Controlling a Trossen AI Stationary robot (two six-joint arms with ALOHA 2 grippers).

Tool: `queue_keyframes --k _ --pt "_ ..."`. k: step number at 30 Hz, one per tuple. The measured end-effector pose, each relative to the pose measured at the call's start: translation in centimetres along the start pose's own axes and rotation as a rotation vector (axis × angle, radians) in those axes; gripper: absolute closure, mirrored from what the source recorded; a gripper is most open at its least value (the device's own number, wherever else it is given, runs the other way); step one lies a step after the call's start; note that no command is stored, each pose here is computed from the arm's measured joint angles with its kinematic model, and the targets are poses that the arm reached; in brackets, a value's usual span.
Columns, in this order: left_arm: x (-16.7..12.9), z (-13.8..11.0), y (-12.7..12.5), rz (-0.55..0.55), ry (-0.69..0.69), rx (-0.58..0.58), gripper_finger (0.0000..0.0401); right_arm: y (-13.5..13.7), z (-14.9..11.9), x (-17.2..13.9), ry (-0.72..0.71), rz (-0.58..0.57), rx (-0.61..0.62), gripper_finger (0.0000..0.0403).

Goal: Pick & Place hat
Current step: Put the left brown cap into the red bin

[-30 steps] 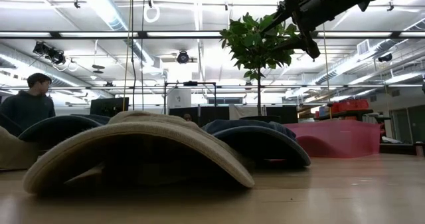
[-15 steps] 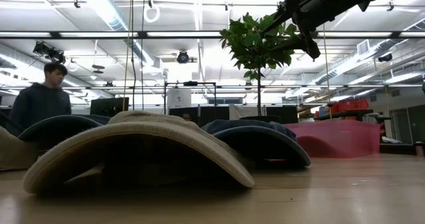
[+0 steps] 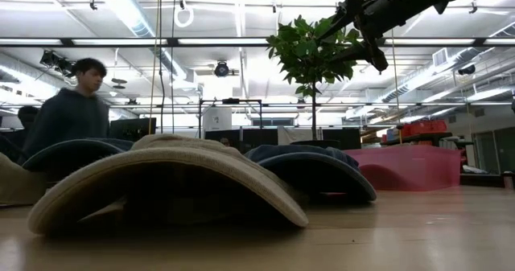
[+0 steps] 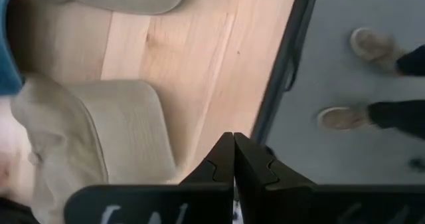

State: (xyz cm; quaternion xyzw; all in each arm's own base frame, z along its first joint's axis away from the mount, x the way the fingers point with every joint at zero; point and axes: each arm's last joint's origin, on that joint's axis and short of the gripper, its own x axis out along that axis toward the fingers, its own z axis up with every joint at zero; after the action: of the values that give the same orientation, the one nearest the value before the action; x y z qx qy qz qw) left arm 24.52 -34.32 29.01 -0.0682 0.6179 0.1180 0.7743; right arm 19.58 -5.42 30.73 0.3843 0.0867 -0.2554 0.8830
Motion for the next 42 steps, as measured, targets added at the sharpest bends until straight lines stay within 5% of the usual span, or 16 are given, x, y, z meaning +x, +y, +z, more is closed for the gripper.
queue_keyframes --k 10,15,30,42 --pt "3.9 -0.1 -1.5 0.052 0.133 0.033 0.0396 -0.2 -0.2 0.0 0.016 -0.017 -0.007 0.0152" --pt "3.9 0.2 -1.4 0.059 0.123 0.0 0.0364 -0.2 -0.3 0.3 0.022 -0.025 -0.008 0.0152" --pt "5.3 0.4 -0.9 0.116 0.129 -0.013 0.0123 -0.2 -0.9 1.9 0.108 0.002 -0.012 0.0152" --pt "9.5 -0.2 0.8 0.264 0.238 0.079 0.0168 0.3 -0.5 1.8 0.067 0.068 -0.003 0.0152"
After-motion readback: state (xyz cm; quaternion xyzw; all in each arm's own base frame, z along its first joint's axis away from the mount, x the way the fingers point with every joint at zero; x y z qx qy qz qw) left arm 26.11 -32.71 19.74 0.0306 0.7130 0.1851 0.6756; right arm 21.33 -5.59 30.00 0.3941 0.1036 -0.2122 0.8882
